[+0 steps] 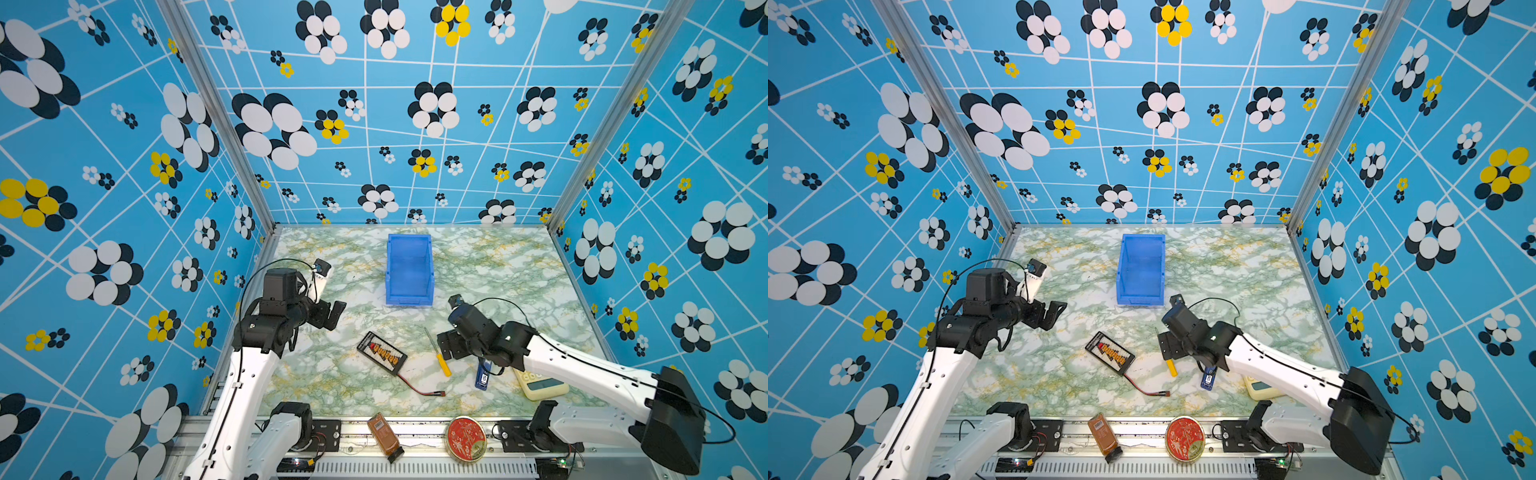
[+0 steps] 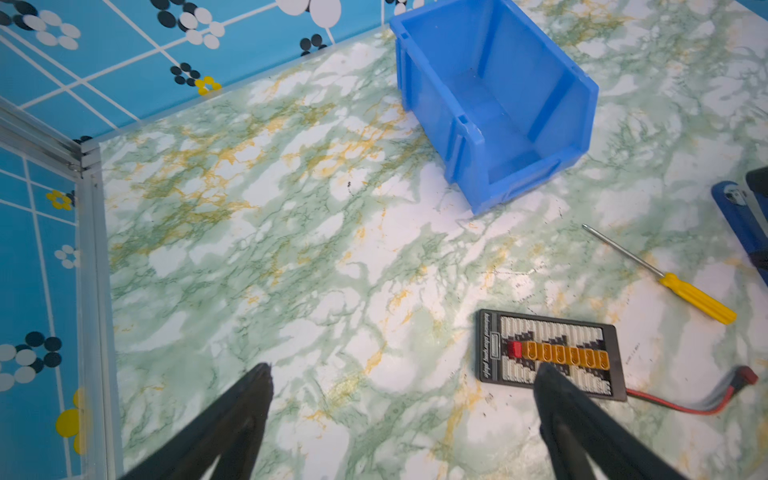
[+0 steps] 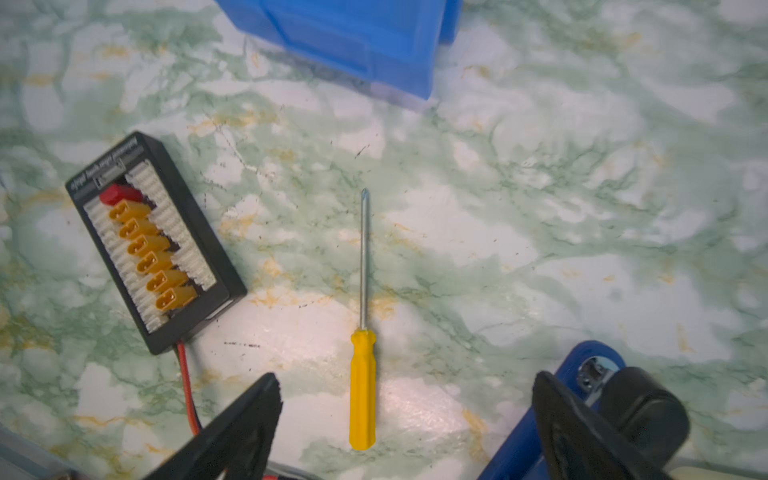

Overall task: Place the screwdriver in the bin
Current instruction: 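Move the right gripper over the yellow-handled screwdriver while the left arm lifts, then lower the right gripper and close it on the yellow screwdriver handle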

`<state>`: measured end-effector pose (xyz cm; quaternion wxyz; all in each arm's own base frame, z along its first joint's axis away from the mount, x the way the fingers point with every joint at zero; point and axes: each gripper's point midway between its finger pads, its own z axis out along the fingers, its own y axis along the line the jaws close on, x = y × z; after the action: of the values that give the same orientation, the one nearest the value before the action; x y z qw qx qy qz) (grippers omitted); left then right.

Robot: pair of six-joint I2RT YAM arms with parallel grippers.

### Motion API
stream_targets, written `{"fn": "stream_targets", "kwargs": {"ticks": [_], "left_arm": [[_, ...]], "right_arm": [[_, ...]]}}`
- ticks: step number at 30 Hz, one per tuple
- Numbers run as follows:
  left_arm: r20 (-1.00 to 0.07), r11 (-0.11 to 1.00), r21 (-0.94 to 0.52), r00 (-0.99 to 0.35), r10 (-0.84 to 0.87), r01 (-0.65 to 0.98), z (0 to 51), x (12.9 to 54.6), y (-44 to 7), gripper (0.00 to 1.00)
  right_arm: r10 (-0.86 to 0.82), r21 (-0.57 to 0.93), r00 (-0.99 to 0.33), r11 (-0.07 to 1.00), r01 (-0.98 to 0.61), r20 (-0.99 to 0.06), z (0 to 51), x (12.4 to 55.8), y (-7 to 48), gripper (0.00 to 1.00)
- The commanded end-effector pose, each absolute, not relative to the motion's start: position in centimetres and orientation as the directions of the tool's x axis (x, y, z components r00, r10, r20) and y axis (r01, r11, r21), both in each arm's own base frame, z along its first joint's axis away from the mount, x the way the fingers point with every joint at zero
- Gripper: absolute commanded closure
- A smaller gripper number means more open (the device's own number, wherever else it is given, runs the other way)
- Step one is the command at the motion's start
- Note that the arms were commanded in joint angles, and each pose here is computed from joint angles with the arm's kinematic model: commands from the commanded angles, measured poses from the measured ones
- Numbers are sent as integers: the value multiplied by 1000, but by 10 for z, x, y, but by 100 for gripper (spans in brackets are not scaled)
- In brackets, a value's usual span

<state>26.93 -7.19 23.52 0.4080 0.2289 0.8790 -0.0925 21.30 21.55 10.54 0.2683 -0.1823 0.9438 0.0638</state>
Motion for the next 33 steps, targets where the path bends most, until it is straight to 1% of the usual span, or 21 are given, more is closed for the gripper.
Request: {"fn": "stream_targets", "kwargs": {"ticks": [1, 3, 4, 5, 8, 12, 14, 17, 19, 20, 25, 33], "left_arm": [[-688, 857, -11, -626, 368, 516, 221, 247, -76, 1], [-681, 857, -28, -637, 361, 515, 220, 248, -78, 1], [-678, 848, -49, -641, 360, 527, 221, 246, -82, 1], [-675, 838, -66, -643, 362, 541, 222, 244, -86, 1], [-672, 785, -103, -624, 398, 611, 225, 233, -102, 1], [-687, 722, -72, -559, 464, 688, 233, 223, -115, 1], [-686, 709, -78, -553, 472, 701, 232, 221, -119, 1], [-677, 686, -104, -556, 481, 720, 231, 219, -126, 1], [-682, 668, -104, -542, 492, 737, 233, 217, -130, 1], [-686, 665, -101, -536, 492, 740, 235, 217, -131, 1], [-691, 667, -105, -537, 484, 737, 238, 220, -134, 1], [-695, 699, -33, -519, 498, 714, 244, 232, -125, 1]], "right_arm": [[-333, -20, -813, 929, -369, -479, 95, 199, 223, 6], [-340, -26, -821, 929, -370, -459, 88, 195, 226, 8], [-344, -14, -827, 926, -377, -444, 83, 192, 229, 12], [-343, -10, -834, 927, -376, -433, 79, 190, 229, 14], [-338, 13, -847, 927, -376, -411, 70, 185, 230, 21], [-346, 30, -858, 922, -385, -380, 56, 179, 233, 31], [-352, 32, -865, 921, -388, -359, 49, 178, 235, 35], [-356, 22, -875, 923, -384, -329, 40, 176, 235, 36], [-356, 15, -879, 925, -380, -317, 35, 176, 235, 42], [-353, 12, -882, 927, -375, -312, 33, 176, 235, 44], [-350, 11, -893, 930, -368, -282, 26, 173, 235, 46], [-352, -42, -903, 935, -353, -245, 13, 172, 226, 52]]}}
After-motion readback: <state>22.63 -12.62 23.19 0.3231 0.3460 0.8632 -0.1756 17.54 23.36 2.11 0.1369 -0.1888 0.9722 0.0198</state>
